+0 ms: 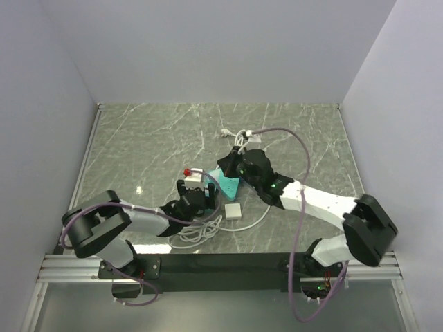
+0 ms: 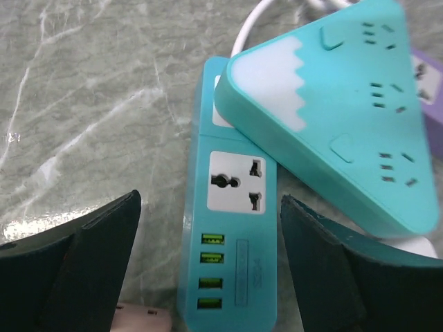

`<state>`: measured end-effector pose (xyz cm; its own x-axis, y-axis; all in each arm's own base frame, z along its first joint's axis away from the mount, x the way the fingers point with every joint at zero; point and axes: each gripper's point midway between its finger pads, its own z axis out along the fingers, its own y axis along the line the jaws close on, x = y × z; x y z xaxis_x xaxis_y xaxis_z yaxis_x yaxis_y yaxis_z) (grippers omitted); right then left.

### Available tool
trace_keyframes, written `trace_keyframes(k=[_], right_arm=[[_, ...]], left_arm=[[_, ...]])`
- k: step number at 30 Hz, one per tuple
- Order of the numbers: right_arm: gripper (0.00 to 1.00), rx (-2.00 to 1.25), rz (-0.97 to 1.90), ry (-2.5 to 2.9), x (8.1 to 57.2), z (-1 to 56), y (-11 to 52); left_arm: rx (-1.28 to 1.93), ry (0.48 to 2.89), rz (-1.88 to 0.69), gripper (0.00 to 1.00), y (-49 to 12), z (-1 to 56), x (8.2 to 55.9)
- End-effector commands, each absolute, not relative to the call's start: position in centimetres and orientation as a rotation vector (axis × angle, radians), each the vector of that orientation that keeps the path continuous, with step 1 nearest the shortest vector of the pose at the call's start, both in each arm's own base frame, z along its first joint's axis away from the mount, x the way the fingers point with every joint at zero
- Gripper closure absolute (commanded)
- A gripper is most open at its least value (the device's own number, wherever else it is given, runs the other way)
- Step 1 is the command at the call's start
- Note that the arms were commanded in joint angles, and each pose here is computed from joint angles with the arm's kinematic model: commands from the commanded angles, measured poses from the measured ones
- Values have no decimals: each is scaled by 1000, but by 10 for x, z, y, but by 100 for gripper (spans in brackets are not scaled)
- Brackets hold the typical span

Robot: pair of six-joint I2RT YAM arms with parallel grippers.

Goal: Insert the plug

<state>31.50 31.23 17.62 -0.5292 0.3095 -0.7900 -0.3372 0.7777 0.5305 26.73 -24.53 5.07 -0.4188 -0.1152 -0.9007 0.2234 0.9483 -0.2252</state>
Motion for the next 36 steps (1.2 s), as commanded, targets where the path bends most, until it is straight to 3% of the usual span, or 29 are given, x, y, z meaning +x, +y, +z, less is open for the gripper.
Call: trace_keyframes(k=[1, 6, 8, 9, 12, 13, 24, 36], right_arm=[[100, 17, 819, 1865, 311, 210, 294], [99, 59, 784, 1804, 301, 230, 268], [98, 79, 759, 1775, 300, 241, 256], [98, 84, 750, 1771, 299, 243, 252], [96, 100, 755, 1732, 295, 256, 241], [96, 102, 755, 1731, 294, 256, 239], [96, 117, 675, 1830, 291, 211, 229], [96, 40, 716, 1980, 277, 153, 248]], left_arm=[[52, 1983, -254, 12, -242, 45, 275], [76, 2025, -240, 16, -250, 32, 275], [90, 2046, -209, 28, -250, 25, 276], [82, 2047, -187, 47, -248, 23, 278], [45, 2049, -114, 81, -238, 19, 283], [31, 2051, -109, 99, -235, 18, 284], [-194, 2032, -11, 99, -167, 29, 315], [-395, 2046, 64, 99, -137, 25, 342]])
